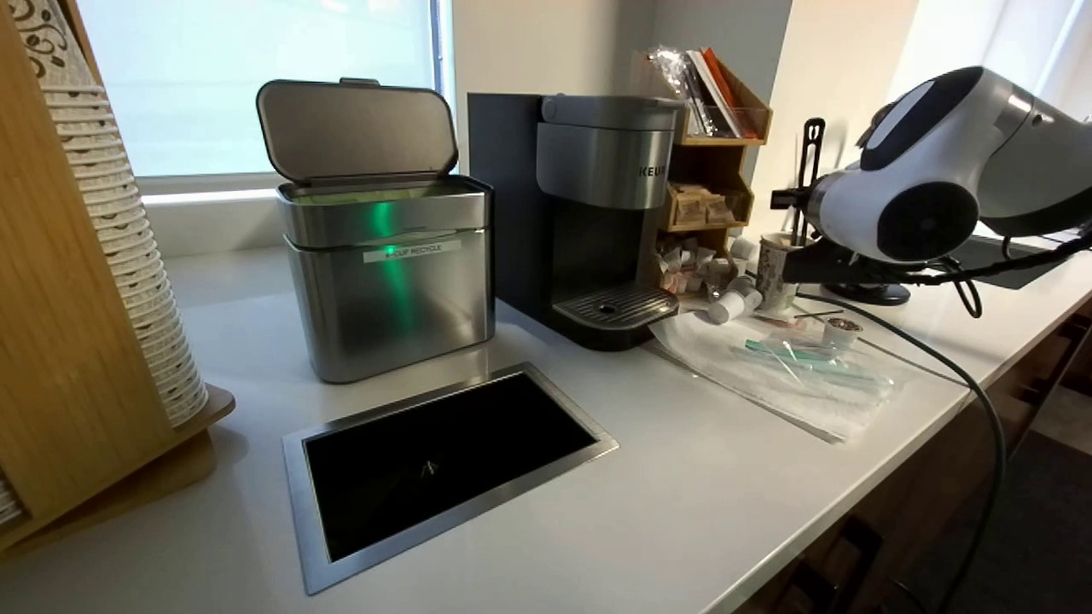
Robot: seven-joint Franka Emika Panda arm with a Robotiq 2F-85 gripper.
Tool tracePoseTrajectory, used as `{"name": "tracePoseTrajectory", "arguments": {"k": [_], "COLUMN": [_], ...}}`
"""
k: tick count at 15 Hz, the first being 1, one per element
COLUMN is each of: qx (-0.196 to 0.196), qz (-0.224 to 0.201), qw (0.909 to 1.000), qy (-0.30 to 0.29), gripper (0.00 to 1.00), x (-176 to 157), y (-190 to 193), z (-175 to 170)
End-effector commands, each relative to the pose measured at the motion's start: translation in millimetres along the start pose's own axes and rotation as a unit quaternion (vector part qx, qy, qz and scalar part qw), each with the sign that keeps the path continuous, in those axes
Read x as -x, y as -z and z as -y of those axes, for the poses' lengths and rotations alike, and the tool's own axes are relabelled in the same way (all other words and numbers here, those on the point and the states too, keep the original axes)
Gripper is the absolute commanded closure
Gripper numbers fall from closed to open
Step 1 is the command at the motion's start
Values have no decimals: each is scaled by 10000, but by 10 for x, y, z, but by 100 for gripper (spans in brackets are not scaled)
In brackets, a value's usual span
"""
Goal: Put the tongs in the cup
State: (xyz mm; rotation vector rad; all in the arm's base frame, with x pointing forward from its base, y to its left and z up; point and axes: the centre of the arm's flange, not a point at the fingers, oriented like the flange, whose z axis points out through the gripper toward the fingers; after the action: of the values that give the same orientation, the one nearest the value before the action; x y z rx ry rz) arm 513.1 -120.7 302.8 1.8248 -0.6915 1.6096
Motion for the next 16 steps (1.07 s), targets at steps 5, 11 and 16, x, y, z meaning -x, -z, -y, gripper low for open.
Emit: {"name": "tracePoseTrajectory", "arguments": {"k": [5,11,16], "qx": [16,50,-66], "qz": [159,128,57], "qw": [9995,9991,9994], "qy": [277,408,344], "gripper": [94,31,0], "x": [346,349,277], "y": [-146,-168,-50], "z": [160,179,160]}}
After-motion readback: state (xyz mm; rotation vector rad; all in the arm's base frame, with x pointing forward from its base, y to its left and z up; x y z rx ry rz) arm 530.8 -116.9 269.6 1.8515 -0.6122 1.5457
